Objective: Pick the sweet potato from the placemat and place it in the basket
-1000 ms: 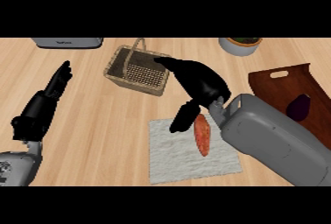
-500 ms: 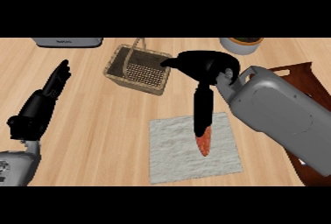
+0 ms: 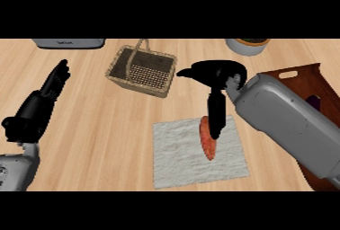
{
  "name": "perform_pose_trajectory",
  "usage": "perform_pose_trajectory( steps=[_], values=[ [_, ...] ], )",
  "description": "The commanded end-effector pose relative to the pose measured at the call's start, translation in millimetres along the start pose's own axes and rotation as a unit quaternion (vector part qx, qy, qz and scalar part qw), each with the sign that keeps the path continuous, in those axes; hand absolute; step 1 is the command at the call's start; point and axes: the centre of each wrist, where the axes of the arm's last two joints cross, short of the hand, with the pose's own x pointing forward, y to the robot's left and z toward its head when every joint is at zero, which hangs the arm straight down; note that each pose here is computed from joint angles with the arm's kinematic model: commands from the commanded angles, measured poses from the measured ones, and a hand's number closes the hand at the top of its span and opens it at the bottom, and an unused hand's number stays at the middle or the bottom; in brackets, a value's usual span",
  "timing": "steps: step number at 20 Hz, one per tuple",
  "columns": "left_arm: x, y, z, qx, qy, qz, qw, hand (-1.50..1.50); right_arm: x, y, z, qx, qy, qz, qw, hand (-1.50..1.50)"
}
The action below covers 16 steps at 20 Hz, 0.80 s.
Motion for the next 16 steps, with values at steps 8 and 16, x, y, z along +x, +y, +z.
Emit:
perform_pose_trajectory(
  steps=[8,16],
  values=[
    [4.6,-3.3,1.5,-0.009,-0.003,0.001,1.0,0.0,-13.6,58.1,-56.8,0.073,0.05,0.046,0.995,-1.5],
    [-14.8,1.4,0.7,0.009,-0.001,0.004,0.9999,0.0,-39.6,85.6,-44.0,0.059,0.053,0.048,0.996,-1.5]
  ],
)
